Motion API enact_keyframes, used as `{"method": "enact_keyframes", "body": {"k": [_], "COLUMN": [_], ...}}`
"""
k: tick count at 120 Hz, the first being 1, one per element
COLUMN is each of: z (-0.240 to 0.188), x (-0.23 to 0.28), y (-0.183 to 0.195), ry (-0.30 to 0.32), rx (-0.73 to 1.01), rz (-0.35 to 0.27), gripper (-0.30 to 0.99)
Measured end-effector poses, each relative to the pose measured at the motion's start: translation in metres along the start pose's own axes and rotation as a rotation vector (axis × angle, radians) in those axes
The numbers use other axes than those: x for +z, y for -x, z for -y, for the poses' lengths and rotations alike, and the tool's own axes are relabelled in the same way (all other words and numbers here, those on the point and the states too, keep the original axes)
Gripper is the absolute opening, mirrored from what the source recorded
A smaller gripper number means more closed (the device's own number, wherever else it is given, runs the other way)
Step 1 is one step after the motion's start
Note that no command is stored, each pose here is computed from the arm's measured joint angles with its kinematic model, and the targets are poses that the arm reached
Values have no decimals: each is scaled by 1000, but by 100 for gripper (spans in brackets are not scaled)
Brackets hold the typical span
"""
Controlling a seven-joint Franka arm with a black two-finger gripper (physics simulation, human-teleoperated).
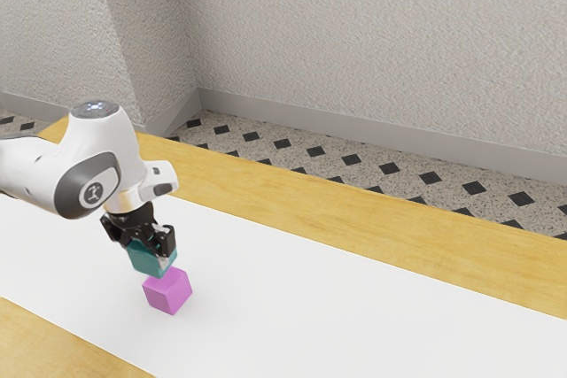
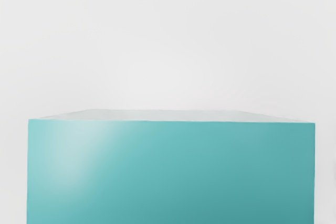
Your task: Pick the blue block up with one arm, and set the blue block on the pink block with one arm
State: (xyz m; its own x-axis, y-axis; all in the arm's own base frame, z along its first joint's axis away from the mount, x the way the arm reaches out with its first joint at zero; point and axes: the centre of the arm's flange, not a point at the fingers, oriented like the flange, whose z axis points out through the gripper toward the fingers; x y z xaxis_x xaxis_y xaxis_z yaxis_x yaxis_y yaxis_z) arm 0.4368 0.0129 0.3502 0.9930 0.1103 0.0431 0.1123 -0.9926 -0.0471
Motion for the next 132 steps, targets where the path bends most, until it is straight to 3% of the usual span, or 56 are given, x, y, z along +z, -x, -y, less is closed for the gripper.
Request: {"method": "enact_keyframes", "body": {"k": [26,49,60,72,88,109,132], "z": [-2,-9,-10,2,18,14,7], "x": [-5,-107,-204,-306,-329,-293,-274], "y": [0,-10,-46,-81,-76,-69,-56], "ry": [6,-19,-32,-27,-21,-3,17], "rx": [59,113,114,50,-30,-75,-106], "rz": [-15,-229,-356,-424,-323,-148,-47], "gripper": [59,65,67,68,68,69,69]}}
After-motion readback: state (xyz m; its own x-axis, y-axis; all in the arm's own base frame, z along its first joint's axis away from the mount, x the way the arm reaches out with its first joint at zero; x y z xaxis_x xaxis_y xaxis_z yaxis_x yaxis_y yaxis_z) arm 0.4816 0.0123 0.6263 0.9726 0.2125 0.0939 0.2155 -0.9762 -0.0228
